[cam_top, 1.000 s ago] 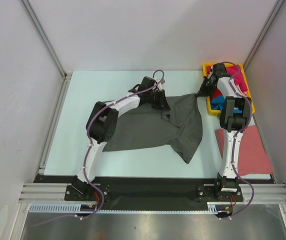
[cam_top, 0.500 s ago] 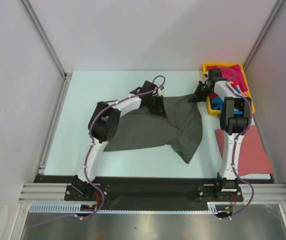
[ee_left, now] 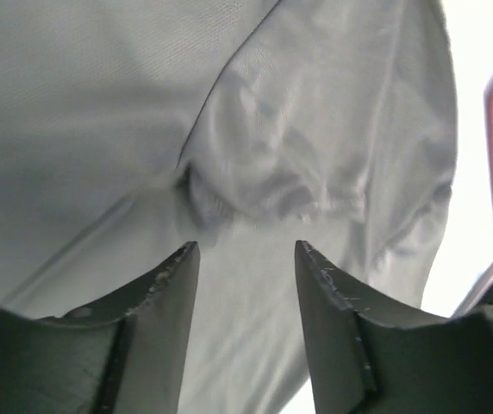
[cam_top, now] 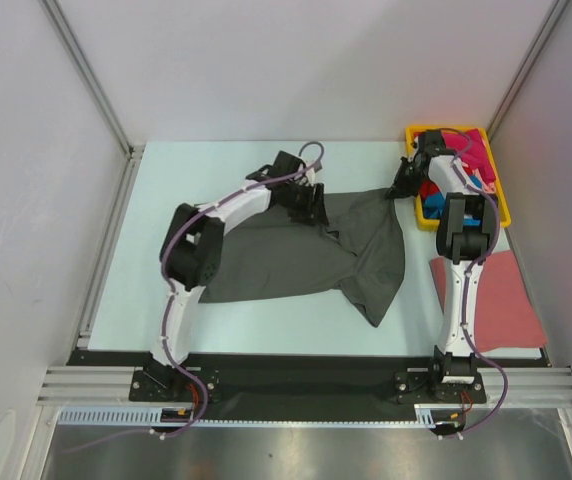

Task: Fold and stack the t-shirts
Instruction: Fold the tshirt

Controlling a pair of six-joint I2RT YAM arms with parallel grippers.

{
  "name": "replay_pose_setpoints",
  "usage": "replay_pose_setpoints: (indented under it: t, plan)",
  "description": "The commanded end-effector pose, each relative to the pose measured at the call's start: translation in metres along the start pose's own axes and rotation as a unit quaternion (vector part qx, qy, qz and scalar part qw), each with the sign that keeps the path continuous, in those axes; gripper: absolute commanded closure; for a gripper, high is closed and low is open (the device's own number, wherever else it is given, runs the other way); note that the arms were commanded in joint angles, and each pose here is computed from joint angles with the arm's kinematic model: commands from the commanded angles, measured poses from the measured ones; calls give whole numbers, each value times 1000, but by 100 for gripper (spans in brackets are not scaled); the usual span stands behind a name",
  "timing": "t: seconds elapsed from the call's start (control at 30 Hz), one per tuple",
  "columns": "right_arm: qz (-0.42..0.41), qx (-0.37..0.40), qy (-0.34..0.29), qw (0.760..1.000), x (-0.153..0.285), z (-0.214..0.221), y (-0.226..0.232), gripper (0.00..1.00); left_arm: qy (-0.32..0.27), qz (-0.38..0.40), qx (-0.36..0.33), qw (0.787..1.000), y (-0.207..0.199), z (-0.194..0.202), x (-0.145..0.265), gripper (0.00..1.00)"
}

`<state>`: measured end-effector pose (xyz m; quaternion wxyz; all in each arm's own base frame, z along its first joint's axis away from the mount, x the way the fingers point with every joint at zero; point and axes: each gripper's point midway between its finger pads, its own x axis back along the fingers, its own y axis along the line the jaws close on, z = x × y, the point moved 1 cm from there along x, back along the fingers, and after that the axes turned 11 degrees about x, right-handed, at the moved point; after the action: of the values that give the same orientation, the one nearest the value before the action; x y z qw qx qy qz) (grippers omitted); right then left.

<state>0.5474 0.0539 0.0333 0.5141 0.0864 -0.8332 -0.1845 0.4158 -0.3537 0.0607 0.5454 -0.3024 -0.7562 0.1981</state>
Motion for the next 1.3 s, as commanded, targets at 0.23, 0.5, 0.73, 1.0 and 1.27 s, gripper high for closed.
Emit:
replay_pose_setpoints:
  t: [0.23,0.5,0.73,1.0,1.27]
  plan:
    - [53,63,-34,996,32,-30,12,64,-183,-88,61,977,97,-63,196,35]
    - [58,81,-35,994,49,-33,41,60,-207,-167,143,953,225,-81,223,14]
    - [83,100,-23,991,57,-26,39,60,-191,-260,169,931,274,-73,226,46]
    - [118,96,-19,988,52,-25,24,58,-213,-312,170,910,285,-59,242,27]
    - [136,94,-22,986,46,-28,15,58,-172,-271,184,929,288,-57,214,24]
